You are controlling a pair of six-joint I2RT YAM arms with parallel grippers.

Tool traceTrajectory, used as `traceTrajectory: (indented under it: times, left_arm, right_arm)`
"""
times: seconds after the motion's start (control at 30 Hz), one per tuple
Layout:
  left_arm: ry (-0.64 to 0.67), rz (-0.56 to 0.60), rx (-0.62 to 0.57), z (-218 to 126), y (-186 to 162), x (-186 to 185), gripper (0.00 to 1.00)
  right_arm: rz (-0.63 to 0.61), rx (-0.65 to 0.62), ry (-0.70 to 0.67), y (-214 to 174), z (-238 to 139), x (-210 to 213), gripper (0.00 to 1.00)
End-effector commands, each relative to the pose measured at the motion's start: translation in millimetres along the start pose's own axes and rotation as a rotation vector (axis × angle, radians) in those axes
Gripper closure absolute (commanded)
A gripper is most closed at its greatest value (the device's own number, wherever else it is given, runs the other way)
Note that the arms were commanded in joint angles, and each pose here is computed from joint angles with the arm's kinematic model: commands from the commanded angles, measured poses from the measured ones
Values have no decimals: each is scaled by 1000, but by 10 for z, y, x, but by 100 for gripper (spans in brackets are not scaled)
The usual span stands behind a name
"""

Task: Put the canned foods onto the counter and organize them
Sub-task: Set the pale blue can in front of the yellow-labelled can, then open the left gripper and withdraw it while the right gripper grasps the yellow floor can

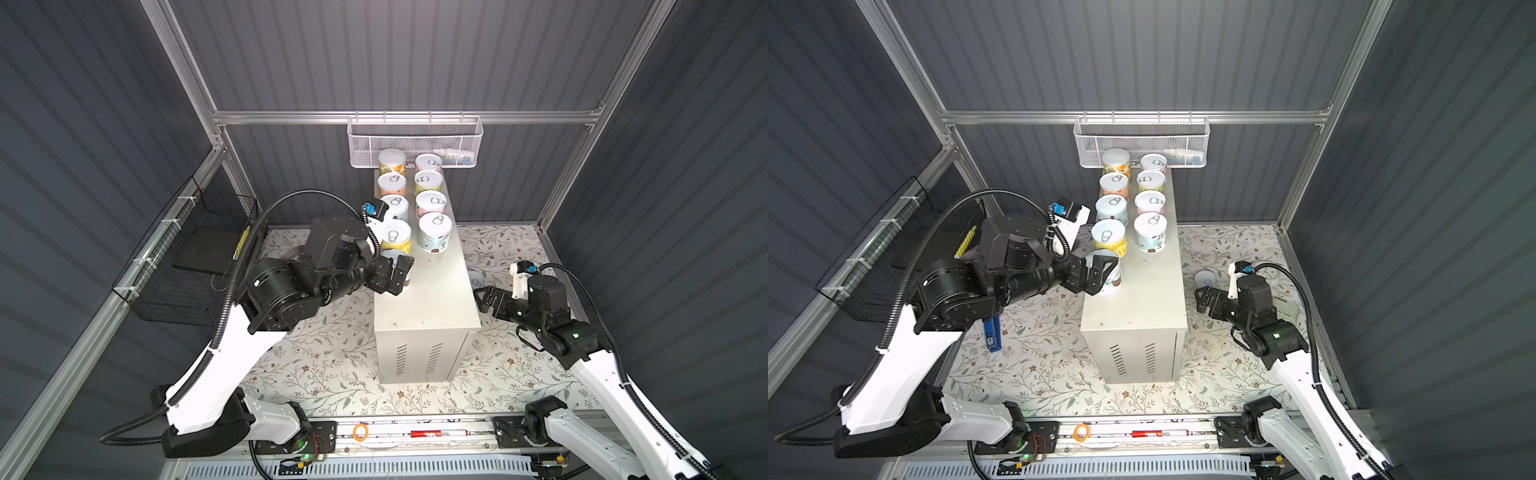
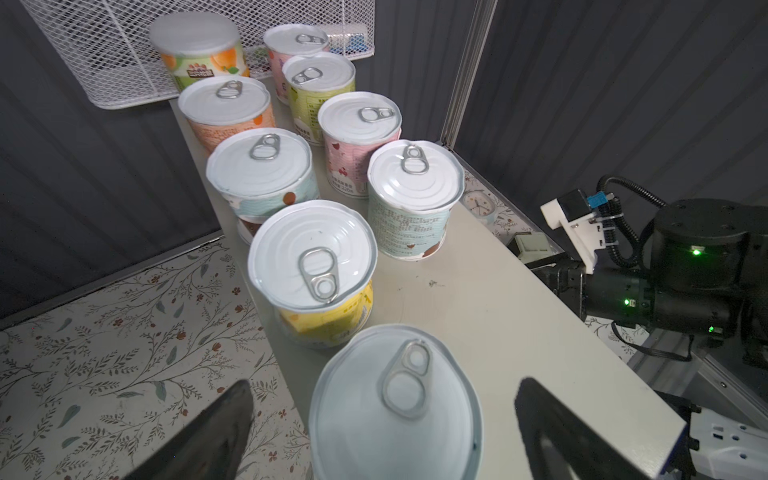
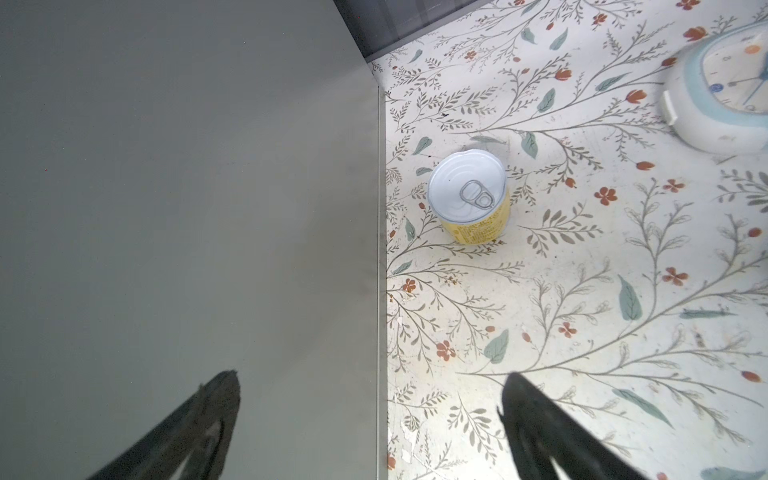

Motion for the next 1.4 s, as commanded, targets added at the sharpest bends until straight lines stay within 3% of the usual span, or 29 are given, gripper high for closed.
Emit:
traceTrajectory:
  times: [0.0,0.4,0.67,0.8,1.0,1.37]
  left_arm:
    - [61,2,-44,-211,18,146,1]
    - [268,-68,-54,-327,-325,502,4]
    - [447,-97,-37,-204,-582,755,1]
    - [537,-172,-2,-125,-767,1102,1]
    - [441,-399,125,377,-1329,1616,1]
    - [344,-671,72,933,-1955,2153,1]
  right_arm:
    - [9,-5,11,48,-11,39,1]
    - [-12,-42,-60,136,12,-63,1]
    - [-17,42,-183,146,598,-381,1]
    - [-11,51,-221,206,849,-449,1]
    - [-23,75,-270,334,1182,-479,1]
    - [-56,109,-366,436,1507,-595,1]
Point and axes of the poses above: each gripper's point midway between its finger pads, its own z axis out along the fingers, its own x axis along the line the jaws close on, y = z × x, the point moved 2 cm from there along -z, back along the fingers, and after that the axes turned 8 degrees about z, right-handed, at the moved point
